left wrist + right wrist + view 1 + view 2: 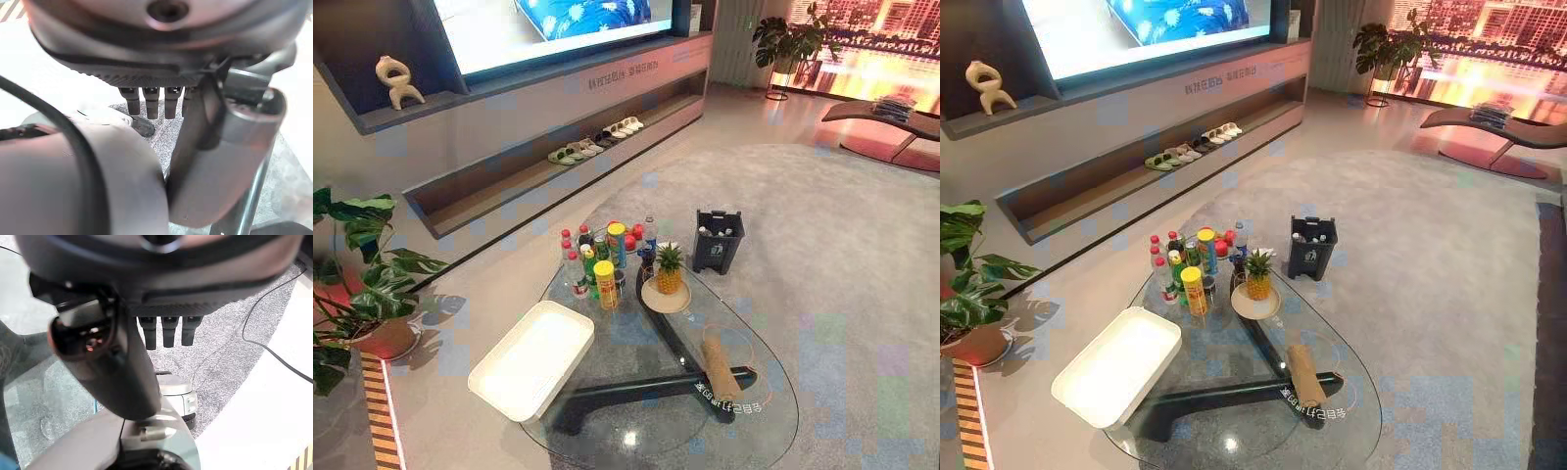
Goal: Wipe the table with a cloth and put it in the basket.
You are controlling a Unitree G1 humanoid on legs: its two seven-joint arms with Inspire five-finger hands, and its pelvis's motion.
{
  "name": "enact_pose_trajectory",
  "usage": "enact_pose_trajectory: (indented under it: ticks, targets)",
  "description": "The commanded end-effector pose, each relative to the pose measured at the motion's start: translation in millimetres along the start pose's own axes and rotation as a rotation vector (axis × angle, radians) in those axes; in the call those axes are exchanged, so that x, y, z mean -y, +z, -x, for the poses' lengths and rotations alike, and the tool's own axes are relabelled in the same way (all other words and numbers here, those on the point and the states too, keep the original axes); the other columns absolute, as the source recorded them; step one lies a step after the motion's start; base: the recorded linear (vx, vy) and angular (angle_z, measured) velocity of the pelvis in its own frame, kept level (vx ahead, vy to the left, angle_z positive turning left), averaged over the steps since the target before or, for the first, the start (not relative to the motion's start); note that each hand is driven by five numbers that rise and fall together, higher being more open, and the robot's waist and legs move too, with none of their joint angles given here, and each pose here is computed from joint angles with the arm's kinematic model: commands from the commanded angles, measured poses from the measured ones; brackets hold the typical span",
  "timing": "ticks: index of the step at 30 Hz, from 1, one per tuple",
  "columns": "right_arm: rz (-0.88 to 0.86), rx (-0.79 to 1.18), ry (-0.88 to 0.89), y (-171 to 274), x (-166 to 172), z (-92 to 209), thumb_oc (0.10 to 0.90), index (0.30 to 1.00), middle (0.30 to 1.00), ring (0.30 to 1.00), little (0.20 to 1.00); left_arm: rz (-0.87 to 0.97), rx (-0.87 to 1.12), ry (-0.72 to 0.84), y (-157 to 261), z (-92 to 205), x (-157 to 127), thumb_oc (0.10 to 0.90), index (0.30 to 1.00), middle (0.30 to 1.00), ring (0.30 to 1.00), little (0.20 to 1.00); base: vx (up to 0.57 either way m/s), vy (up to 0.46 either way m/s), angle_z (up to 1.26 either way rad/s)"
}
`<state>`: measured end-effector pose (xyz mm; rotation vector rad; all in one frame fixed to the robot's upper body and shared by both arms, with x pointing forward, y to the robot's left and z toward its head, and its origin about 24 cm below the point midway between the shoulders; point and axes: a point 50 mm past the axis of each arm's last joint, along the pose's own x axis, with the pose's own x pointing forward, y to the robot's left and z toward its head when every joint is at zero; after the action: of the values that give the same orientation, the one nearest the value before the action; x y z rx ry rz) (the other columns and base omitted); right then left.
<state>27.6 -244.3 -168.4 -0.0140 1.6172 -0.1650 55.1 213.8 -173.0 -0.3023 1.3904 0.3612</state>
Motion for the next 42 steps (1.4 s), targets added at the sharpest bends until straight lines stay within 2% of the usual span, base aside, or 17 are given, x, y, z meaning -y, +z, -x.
enact_pose_trajectory:
  ticks: [1, 26, 36, 42]
  targets:
    - [-0.052, -0.043, 0.051, 2.3, -13.2, -0.3, 0.8, 0.9, 0.9, 0.9, 0.9, 0.015, -0.017, 0.007, 1.2, -1.8, 11.9, 0.8, 0.9, 0.9, 0.9, 0.9, -0.02, 0.29, 0.12]
    - [-0.106, -0.001, 0.041, 4.4, -12.7, -0.7, 0.8, 0.9, 0.9, 0.9, 0.9, 0.036, 0.002, 0.036, 2.7, -1.5, 6.2, 0.8, 0.9, 0.9, 0.9, 0.9, 0.0, 0.0, 0.0]
    - [-0.098, 0.084, 0.009, 22.4, -6.9, 1.9, 0.8, 0.9, 0.9, 0.9, 0.9, 0.039, -0.032, 0.075, -1.4, -0.9, -0.7, 0.8, 0.9, 0.9, 0.9, 0.9, 0.05, -0.003, -0.01]
    - [-0.103, 0.156, -0.011, 45.2, 0.5, 7.4, 0.8, 0.9, 0.9, 0.9, 0.9, 0.039, 0.011, 0.038, 16.6, -0.5, 6.5, 0.8, 0.9, 0.9, 0.9, 0.9, -0.02, -0.007, -0.12]
